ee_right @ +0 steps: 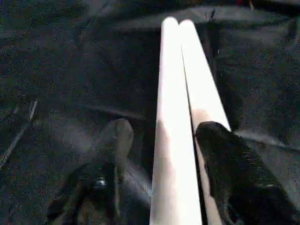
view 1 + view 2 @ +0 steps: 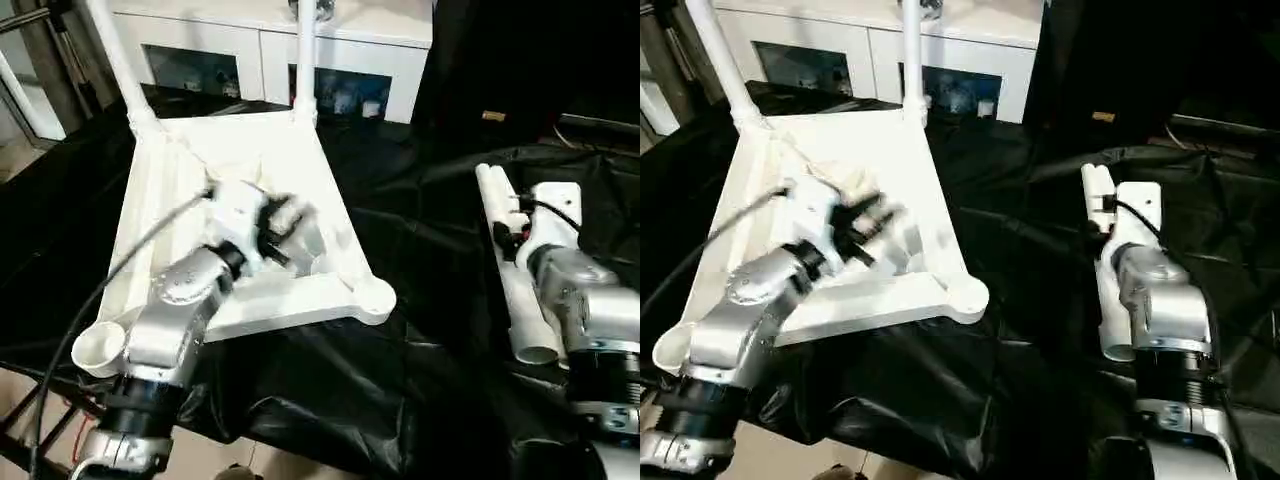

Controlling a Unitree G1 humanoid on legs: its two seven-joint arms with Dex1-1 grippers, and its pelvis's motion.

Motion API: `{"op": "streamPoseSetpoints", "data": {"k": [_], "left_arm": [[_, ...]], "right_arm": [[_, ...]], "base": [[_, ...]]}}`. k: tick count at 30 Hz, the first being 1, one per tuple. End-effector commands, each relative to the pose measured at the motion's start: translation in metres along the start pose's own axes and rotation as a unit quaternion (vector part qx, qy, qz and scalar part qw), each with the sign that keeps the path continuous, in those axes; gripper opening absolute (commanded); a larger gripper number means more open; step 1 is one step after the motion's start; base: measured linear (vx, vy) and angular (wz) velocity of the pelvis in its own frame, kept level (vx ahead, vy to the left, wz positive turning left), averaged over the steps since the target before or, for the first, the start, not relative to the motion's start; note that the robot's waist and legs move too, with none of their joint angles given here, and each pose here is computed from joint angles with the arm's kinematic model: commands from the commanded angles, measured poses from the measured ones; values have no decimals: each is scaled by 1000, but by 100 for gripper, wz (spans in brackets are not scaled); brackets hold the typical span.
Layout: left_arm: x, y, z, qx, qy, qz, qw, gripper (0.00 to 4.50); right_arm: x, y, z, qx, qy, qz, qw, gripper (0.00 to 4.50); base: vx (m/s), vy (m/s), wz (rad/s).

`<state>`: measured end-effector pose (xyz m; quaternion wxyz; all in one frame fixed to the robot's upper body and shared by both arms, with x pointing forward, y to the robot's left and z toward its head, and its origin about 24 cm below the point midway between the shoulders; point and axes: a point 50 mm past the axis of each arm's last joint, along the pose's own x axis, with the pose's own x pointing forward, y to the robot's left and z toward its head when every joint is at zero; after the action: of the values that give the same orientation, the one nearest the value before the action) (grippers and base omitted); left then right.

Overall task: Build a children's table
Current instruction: Rotate table base, then pick table leg

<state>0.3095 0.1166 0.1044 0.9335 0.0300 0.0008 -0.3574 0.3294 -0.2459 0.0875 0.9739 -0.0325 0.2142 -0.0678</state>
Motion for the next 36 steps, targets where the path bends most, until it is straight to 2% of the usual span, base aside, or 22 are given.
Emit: {"op": "streamPoseSetpoints", "data": {"k": [1,8,10,14,15,16,24,25,28,29,36], "left_arm": [[0,-8,-1,2,15,-32,999,229],[-5,-20,-3,7,56,-98,994,276],[-5,-21,-3,9,59,-100,993,299],[-5,-20,-4,24,69,-93,993,323],[-5,-19,-4,28,73,-92,993,332],[-5,-19,-4,29,75,-91,993,343],[-5,-19,-4,29,77,-91,992,351],[-5,-19,-4,29,77,-91,992,369],[-7,-20,-5,31,84,-94,991,369],[-8,-20,-6,35,88,-96,991,369],[-9,-21,-6,38,93,-99,990,369]], "right_arm": [[-3,-6,1,7,3,-3,1000,289],[-3,-6,0,9,20,2,1000,339],[-3,-7,-1,12,23,3,1000,370],[0,-7,-9,-1,63,7,998,400],[1,-10,-12,-11,85,-12,996,403],[1,-10,-12,-4,89,-10,996,403],[1,-9,-12,5,89,0,996,403],[1,-9,-12,5,89,0,996,403],[2,-8,-14,23,111,23,993,403],[4,-7,-17,35,130,40,990,403],[4,-3,-18,39,145,57,987,403]], "base": [[0,0,0],[0,0,0],[0,0,0],[0,0,0],[0,0,0],[0,0,0],[0,0,0],[0,0,0],[0,0,0],[0,0,0],[0,0,0]]}}
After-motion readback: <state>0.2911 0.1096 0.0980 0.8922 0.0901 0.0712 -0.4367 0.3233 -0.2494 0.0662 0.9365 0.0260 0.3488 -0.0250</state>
